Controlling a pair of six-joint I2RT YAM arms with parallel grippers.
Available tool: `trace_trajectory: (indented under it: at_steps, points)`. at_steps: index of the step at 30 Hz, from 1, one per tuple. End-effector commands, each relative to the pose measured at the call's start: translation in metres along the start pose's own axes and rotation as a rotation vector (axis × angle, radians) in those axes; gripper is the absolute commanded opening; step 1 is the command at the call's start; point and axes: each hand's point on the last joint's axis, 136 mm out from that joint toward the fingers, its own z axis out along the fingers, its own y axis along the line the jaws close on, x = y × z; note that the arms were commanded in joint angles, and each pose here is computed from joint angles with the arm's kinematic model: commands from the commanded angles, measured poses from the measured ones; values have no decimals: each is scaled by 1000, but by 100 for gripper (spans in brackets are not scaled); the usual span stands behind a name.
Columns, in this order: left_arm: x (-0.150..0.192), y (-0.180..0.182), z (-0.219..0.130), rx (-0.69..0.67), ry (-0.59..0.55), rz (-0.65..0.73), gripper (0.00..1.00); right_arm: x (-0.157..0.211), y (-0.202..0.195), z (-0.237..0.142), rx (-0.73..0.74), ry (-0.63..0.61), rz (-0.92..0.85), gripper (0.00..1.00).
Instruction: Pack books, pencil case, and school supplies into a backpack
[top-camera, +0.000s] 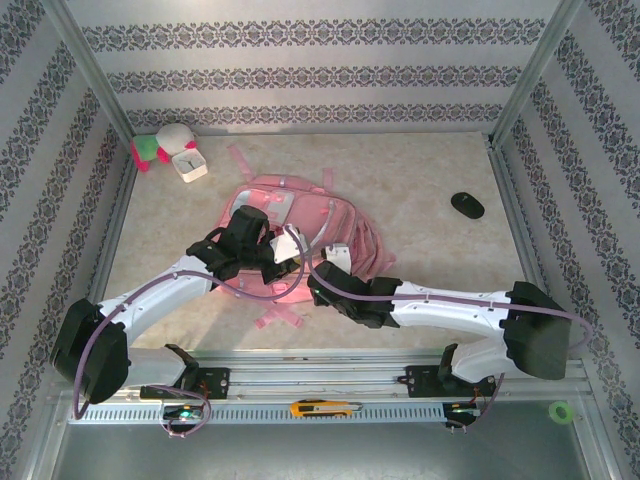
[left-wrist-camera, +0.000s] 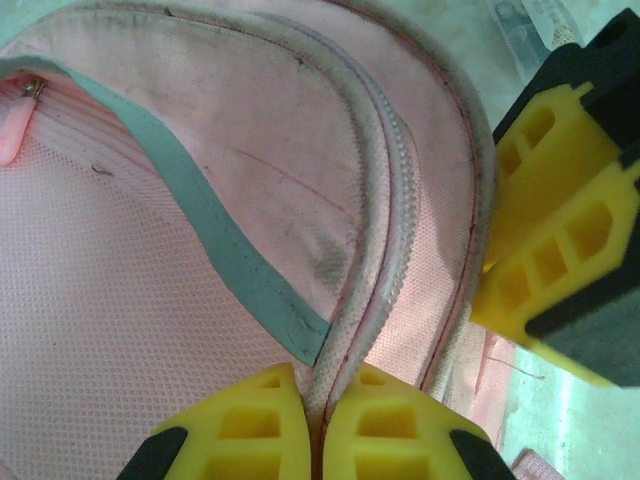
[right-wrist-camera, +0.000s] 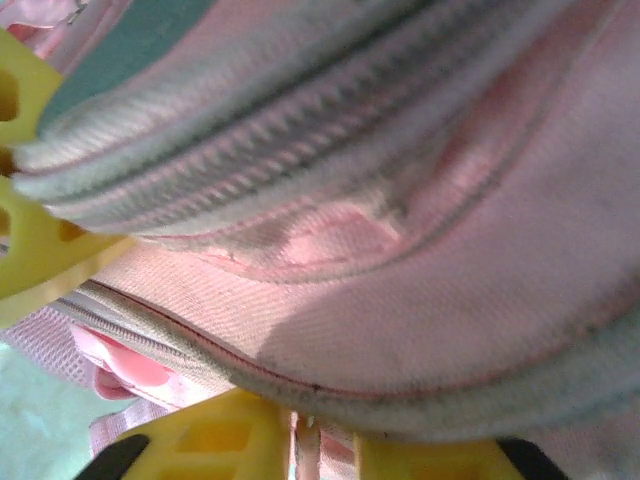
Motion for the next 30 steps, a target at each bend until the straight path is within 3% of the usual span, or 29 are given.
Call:
trace_trajectory:
  at_steps: [1,13,20,22,24,26,30]
  points:
    - [-10,3,-11,0,-22,-30,0,-12,-27,-11,121,-54,0,14]
    - [24,15,-11,-29,123,33,0,6,-65,-24,98,122,40,0]
    - [28,4,-16,25,128,85,2,7,-60,-18,-137,200,-4,0]
    - [24,2,-16,27,112,62,11,8,-62,-17,-166,207,1,0]
    - [14,4,-21,8,72,-6,32,10,-67,-15,-163,214,13,0]
    - [0,17,-30,-78,19,-164,49,12,-69,-14,-162,218,7,0]
    - [4,59,-70,-406,3,-567,59,14,-66,-14,-187,224,7,0]
